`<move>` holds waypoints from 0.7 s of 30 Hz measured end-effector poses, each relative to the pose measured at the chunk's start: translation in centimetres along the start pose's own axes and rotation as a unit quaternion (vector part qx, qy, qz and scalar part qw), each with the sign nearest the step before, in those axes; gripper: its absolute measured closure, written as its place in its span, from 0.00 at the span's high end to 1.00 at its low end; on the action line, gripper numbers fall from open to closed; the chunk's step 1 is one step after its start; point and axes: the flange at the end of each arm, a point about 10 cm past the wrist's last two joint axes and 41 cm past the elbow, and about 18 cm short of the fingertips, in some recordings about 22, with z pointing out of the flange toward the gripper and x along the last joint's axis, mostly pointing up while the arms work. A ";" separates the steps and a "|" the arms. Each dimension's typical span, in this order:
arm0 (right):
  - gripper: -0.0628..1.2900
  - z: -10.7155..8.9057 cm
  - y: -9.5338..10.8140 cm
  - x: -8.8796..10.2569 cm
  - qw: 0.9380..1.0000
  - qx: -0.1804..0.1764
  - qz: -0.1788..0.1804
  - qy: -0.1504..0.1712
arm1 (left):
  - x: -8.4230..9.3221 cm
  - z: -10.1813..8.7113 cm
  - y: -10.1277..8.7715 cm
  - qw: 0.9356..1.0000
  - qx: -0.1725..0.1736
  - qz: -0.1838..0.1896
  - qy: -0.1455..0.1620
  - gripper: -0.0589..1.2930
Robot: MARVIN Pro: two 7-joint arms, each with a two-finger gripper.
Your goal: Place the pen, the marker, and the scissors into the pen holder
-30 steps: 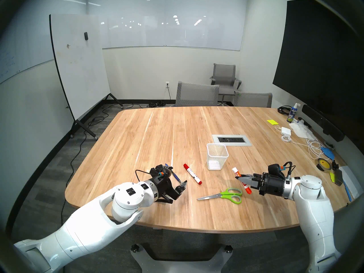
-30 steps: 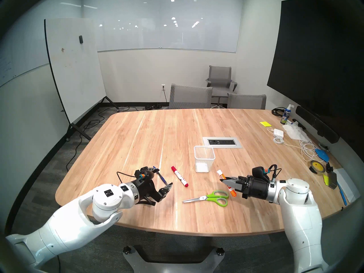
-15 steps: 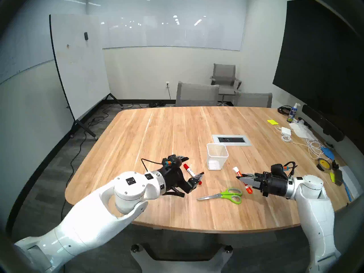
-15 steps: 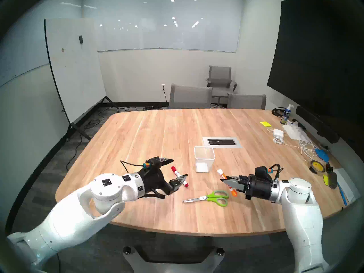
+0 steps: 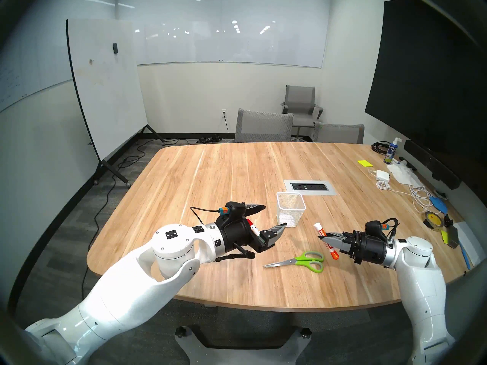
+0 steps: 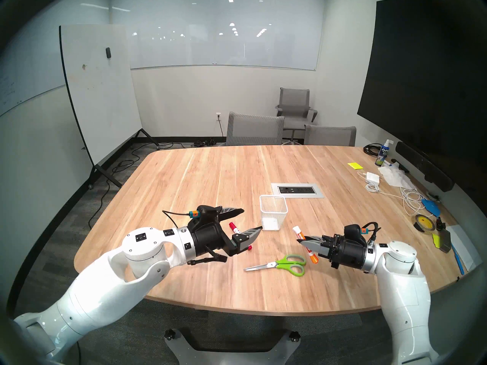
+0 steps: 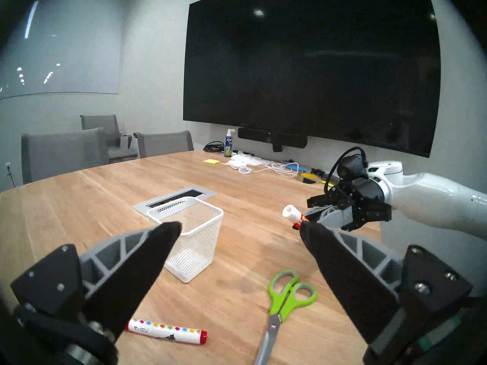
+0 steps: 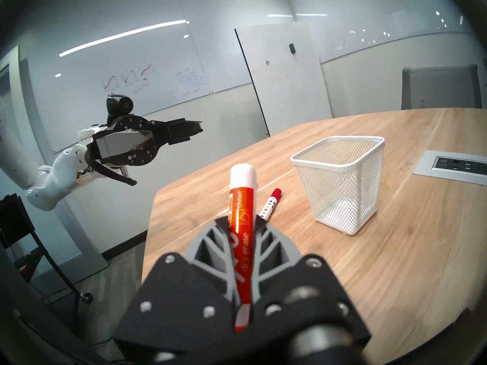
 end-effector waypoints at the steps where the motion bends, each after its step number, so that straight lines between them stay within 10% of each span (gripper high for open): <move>1: 0.09 0.0 0.0 -0.1 1.000 0.002 0.002 0.002 | -0.2 0.2 0.0 1.000 -0.005 -0.006 0.000 0.95; 21: 0.09 0.1 -0.1 0.4 0.999 0.030 0.023 0.020 | -1.5 3.5 0.9 0.995 -0.072 -0.061 0.013 0.95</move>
